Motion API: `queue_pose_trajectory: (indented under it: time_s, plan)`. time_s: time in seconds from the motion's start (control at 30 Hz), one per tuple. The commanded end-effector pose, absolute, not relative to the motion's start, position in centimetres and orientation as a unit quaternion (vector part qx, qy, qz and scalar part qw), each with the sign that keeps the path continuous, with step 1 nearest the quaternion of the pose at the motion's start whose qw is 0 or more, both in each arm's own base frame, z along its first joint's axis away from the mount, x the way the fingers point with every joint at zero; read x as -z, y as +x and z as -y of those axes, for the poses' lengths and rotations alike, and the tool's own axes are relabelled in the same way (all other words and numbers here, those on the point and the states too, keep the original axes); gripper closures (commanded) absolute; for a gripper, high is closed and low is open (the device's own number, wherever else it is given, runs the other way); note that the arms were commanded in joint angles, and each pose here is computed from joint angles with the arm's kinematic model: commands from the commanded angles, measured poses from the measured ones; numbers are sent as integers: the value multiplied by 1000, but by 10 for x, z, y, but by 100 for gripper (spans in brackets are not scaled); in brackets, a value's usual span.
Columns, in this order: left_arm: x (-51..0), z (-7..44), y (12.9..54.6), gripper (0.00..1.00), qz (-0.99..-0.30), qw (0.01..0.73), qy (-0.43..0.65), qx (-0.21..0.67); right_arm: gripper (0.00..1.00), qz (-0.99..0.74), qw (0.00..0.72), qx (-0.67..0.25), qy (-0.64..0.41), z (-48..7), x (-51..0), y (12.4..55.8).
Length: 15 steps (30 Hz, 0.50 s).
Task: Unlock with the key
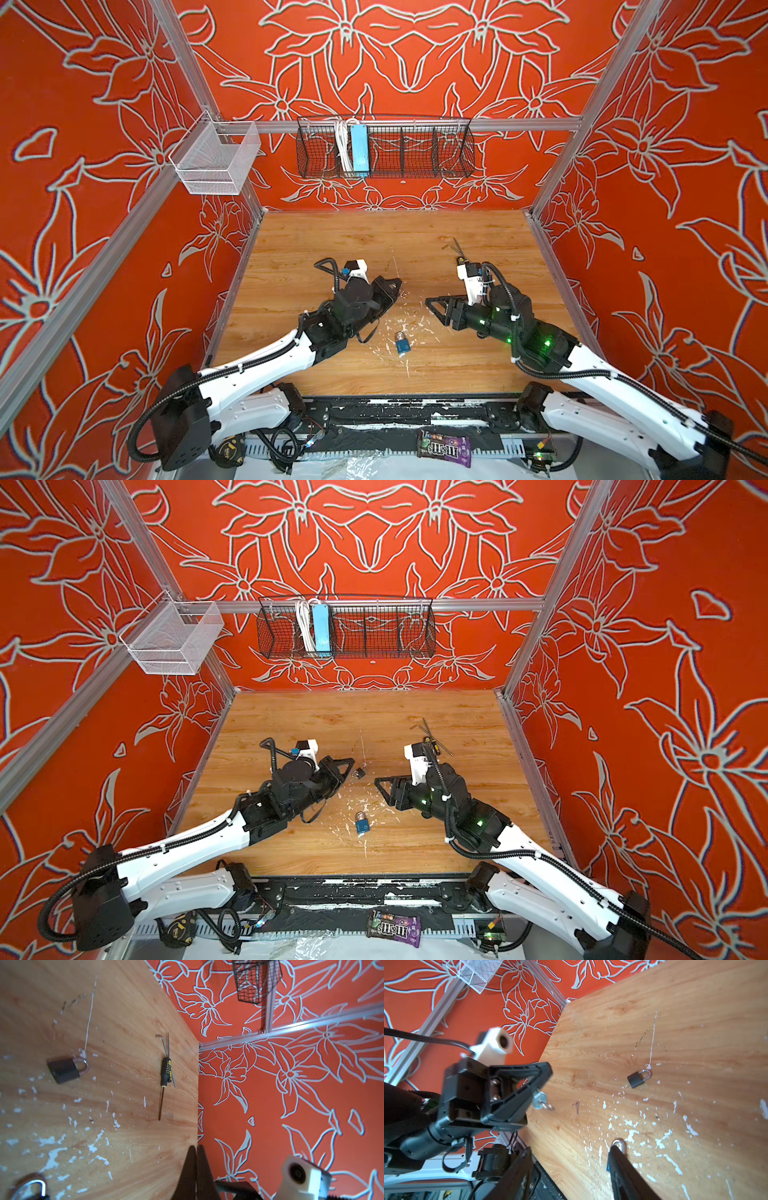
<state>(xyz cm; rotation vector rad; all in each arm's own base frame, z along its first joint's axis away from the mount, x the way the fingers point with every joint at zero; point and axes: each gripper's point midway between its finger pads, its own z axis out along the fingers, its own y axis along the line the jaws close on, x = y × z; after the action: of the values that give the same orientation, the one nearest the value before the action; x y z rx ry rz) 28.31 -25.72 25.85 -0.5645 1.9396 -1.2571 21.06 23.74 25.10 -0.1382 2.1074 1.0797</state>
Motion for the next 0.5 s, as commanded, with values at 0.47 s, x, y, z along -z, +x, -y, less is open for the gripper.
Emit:
queue_pose_trajectory:
  time_s: [0.47]
  plan:
    - [-324, 275, 267, 100, -719, 490, 75, 487, 29, -797, 313, -504, -111, -241, -276, 205]
